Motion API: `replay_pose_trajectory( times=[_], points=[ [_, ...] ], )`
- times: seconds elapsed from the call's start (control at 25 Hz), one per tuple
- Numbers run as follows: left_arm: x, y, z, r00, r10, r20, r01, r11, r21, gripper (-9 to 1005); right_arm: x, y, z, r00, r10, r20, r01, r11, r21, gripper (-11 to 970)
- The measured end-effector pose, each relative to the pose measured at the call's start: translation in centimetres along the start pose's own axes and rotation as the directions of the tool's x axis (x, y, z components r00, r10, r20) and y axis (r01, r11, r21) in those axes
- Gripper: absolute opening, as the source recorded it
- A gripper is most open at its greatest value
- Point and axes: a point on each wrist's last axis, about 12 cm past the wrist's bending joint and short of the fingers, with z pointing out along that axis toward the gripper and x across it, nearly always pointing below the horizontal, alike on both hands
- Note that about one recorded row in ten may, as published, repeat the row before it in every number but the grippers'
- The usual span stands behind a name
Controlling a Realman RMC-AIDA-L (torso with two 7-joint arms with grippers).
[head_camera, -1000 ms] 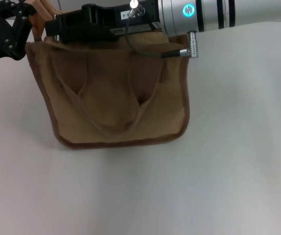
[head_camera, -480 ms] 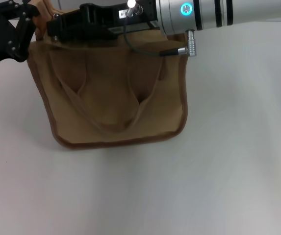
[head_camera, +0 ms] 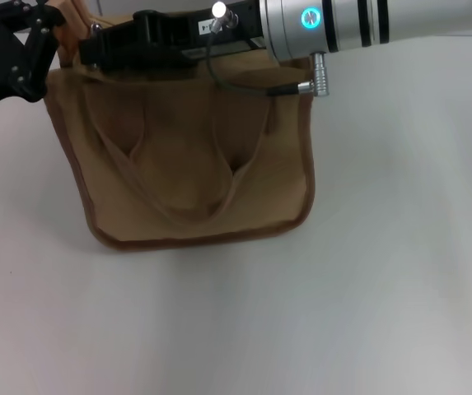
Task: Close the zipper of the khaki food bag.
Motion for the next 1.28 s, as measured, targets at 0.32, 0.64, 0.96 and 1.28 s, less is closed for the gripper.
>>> replay_pose_trajectory(
  times=[0.32,0.64,0.96,1.28],
  points=[
    [-0.05,-0.05,0.27,1.0,-0.002,0.004,0.002,1.0,0.012,96,-0.45,0.26,0.0,1.0,-0.021,0.009,0.021,1.0,0.005,403],
    [-0.07,-0.04,0.3,1.0,-0.002,0.006,0.002,1.0,0.013,99,-0.62,0.38,0.08,1.0,-0.022,0.008,0.022,1.0,0.006,253],
    [-0.01,0.03,0.26,1.0,-0.002,0.0,0.002,1.0,0.006,102,-0.62,0.31,-0.02,1.0,-0.015,0.015,0.015,1.0,0.005,212],
    [0.04,0.11,0.2,1.0,-0.011,-0.004,0.011,1.0,-0.002,105,-0.46,0.43,0.1,1.0,-0.023,0.003,0.023,1.0,-0.001,231]
  ],
)
